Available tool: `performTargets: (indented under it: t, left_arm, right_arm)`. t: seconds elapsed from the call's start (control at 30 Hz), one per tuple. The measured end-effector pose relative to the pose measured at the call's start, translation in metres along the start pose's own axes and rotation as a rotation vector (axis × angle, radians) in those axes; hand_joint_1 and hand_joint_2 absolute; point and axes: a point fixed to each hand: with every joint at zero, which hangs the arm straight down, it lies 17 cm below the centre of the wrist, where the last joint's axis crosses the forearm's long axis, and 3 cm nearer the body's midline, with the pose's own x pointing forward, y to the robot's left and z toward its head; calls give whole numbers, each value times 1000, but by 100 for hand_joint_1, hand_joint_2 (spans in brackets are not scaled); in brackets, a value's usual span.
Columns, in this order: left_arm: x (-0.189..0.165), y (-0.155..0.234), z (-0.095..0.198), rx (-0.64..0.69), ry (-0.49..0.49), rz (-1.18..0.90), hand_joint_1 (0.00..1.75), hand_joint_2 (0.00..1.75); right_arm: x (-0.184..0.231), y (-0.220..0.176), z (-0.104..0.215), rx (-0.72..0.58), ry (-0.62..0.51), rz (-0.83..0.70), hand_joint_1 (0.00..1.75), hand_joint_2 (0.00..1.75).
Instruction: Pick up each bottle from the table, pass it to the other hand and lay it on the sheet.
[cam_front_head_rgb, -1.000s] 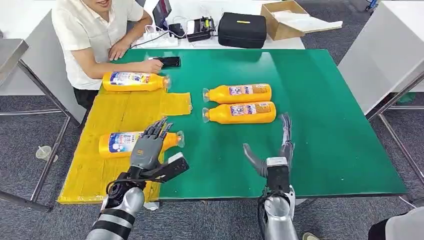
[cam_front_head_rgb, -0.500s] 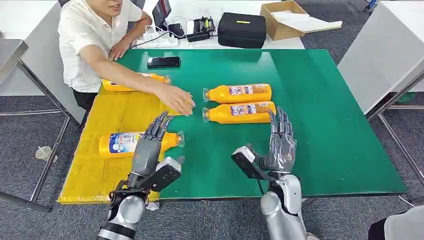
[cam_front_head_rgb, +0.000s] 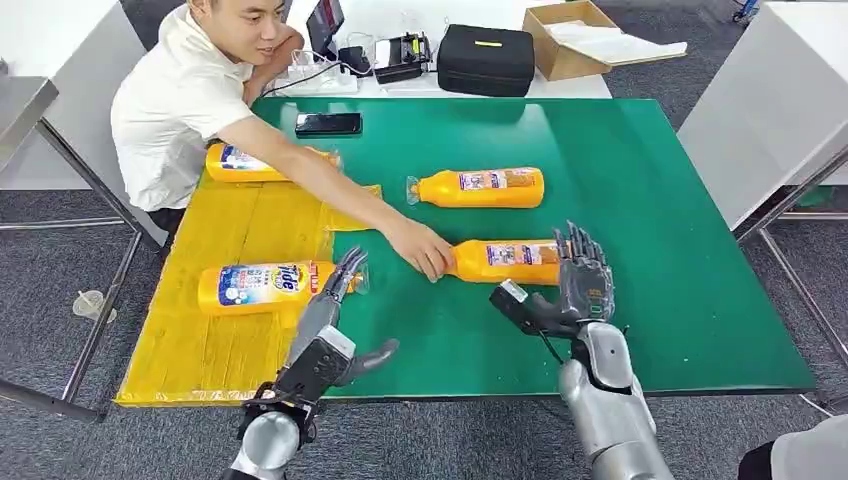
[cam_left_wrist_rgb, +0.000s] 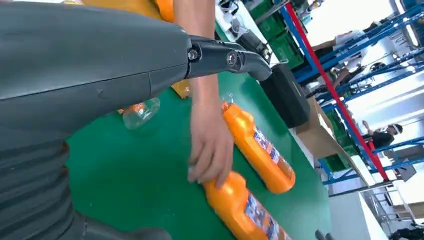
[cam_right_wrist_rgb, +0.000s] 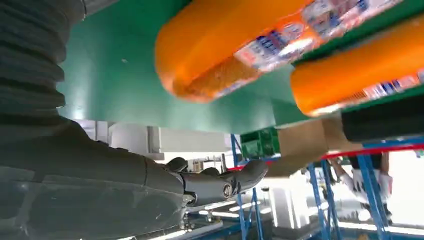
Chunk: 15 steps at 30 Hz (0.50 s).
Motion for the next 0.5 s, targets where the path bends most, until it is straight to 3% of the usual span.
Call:
performTargets:
  t: [0.5]
  left_arm:
    - [3, -5, -1, -10, -9, -14, 0, 175]
  right_arm:
    - [16, 41, 6, 140, -32, -61, 0, 175]
